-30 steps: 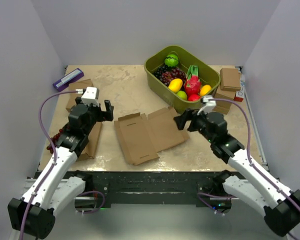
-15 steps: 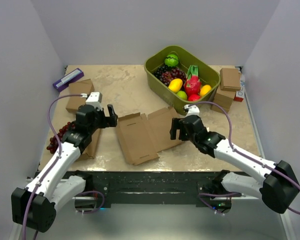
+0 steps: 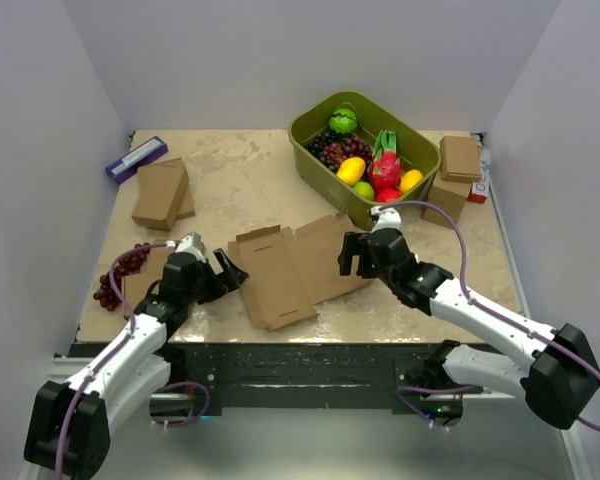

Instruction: Fold the paper box

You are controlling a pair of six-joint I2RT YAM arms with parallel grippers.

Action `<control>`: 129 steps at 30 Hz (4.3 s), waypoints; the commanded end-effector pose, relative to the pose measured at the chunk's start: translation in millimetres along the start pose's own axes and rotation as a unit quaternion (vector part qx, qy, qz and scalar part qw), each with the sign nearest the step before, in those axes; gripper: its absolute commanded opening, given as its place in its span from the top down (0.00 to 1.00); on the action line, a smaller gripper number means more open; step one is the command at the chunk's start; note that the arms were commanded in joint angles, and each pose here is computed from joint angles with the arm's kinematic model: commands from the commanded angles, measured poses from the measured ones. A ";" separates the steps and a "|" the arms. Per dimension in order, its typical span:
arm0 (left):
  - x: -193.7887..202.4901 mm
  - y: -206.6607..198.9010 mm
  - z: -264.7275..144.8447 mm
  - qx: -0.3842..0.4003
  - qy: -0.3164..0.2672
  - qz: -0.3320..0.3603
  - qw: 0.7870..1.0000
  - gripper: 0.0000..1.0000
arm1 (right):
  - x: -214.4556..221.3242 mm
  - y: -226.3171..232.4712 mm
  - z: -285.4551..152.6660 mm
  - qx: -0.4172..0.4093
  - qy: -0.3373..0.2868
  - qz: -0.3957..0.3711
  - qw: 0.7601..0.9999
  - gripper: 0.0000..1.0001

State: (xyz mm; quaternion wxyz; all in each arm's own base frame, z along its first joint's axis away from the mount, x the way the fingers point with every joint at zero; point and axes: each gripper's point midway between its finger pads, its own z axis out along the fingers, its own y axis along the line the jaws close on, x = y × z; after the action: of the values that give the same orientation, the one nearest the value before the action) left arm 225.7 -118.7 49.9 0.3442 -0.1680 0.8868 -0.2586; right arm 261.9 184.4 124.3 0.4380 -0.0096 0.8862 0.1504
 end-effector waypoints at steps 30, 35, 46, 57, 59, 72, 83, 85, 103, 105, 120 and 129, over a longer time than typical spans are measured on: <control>-23.3 -75.4 18.3 0.183 -0.020 0.043 0.982 1.00 | -39.2 16.4 -28.2 -0.037 -0.045 -0.001 0.998 0.08; -75.4 -109.9 -26.2 0.198 -0.096 0.164 0.962 1.00 | -70.0 25.8 -53.7 -0.052 -0.059 -0.040 0.996 0.07; -59.0 -165.8 -53.7 0.384 0.066 0.358 0.849 1.00 | -164.5 91.0 -136.2 -0.196 -0.134 -0.204 0.950 0.11; -40.3 -162.6 -54.4 0.404 0.092 0.360 0.836 1.00 | -116.7 108.6 -75.0 -0.213 -0.055 -0.293 0.930 0.16; -39.0 -160.9 -52.2 0.402 0.097 0.357 0.838 1.00 | -108.7 108.9 -64.2 -0.204 -0.045 -0.302 0.930 0.17; -28.1 -172.2 -68.4 0.450 0.101 0.350 0.815 1.00 | -104.8 108.3 -38.8 -0.170 -0.102 -0.307 0.931 0.32; -29.7 -176.8 -71.4 0.446 0.079 0.358 0.816 0.99 | -92.0 109.8 -50.1 -0.202 -0.104 -0.285 0.931 1.00; -32.3 -176.6 -71.2 0.440 0.070 0.363 0.819 0.97 | -86.1 102.2 -49.6 -0.190 -0.097 -0.280 0.936 1.00; -118.2 -131.0 -83.1 0.184 -0.191 0.277 0.924 0.12 | -77.3 22.9 -52.9 0.004 -0.103 -0.050 0.993 1.00; -110.0 -131.2 -87.2 0.203 -0.193 0.244 0.928 0.10 | -76.1 20.5 -54.4 0.006 -0.110 -0.023 0.994 1.00; -31.2 -126.8 -79.8 0.287 -0.126 0.161 0.936 0.06 | -85.9 14.0 -62.4 0.035 -0.120 0.047 0.991 1.00; -56.5 -126.2 -103.8 0.263 -0.193 0.167 0.930 0.06 | -91.6 3.5 -60.3 0.081 -0.122 0.049 0.988 1.00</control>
State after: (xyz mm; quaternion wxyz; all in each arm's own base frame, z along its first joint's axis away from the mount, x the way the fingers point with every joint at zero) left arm 204.7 -161.7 198.2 0.5592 0.0372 0.7312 -0.3890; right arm 268.6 162.0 215.9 0.5276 0.0471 0.8431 0.0924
